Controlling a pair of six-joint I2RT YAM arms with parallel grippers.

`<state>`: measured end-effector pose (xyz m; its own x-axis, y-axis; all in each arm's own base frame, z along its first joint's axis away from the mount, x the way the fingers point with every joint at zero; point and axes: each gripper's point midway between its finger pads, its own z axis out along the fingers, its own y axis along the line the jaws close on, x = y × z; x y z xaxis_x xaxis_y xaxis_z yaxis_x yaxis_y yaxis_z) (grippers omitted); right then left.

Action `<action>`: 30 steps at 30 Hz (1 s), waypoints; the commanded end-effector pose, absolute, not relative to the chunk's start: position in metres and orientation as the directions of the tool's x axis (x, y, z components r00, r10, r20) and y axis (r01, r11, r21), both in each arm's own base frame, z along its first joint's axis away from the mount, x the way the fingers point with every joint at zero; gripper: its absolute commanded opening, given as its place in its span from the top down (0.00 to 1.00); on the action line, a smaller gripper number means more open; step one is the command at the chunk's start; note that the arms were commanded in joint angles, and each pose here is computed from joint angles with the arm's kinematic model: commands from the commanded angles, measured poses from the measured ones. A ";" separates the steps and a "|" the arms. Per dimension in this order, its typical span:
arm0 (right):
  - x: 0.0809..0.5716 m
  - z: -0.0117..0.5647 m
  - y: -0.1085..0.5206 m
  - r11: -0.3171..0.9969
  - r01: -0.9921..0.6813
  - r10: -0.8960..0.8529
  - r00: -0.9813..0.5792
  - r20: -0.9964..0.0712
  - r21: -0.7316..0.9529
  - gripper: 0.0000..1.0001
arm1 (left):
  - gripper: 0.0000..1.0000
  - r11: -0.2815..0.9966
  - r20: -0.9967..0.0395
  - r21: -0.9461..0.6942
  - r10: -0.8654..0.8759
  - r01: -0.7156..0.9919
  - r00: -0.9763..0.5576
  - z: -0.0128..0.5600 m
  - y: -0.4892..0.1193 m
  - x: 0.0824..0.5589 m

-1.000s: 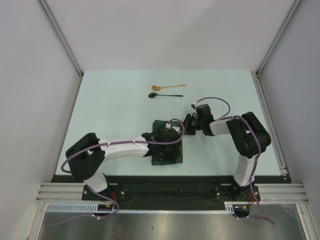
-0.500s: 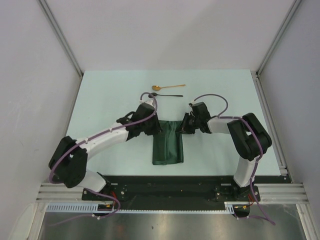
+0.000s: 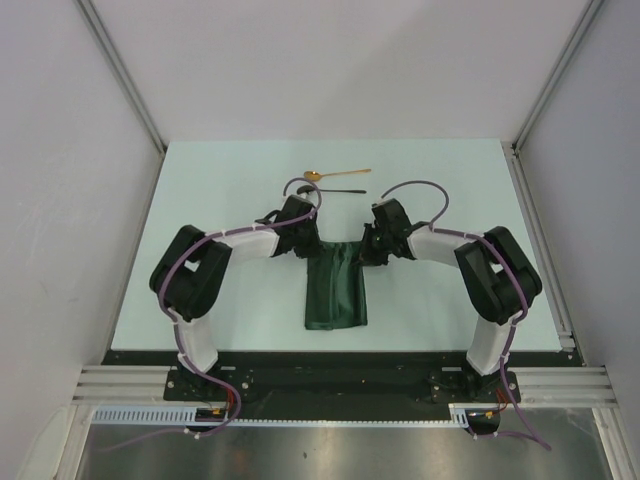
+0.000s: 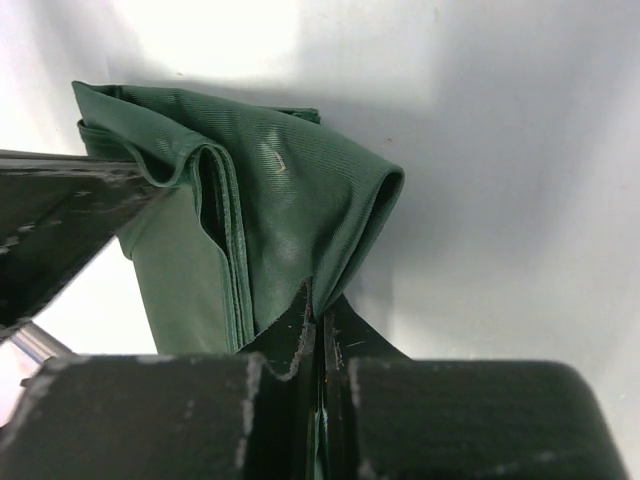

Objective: Fold the napkin into a case and place the utensils inside
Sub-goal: Fold the 2/3-rectangle-folded napkin at the center of the board.

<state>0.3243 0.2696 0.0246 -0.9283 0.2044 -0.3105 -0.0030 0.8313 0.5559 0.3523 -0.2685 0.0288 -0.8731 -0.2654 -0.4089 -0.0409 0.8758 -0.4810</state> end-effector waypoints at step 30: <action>0.326 0.037 0.339 0.886 0.123 0.270 -0.921 -0.282 0.447 1.00 | 0.89 0.753 -0.311 -0.655 -0.343 -0.062 -0.886 0.063 -0.280 0.350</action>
<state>0.3217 0.3362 0.0429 -0.9231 0.2397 -0.3008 0.0953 0.9002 0.4249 0.3483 -0.2817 0.0248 -0.8926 -0.3064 -0.3307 -0.0642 0.8124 -0.5796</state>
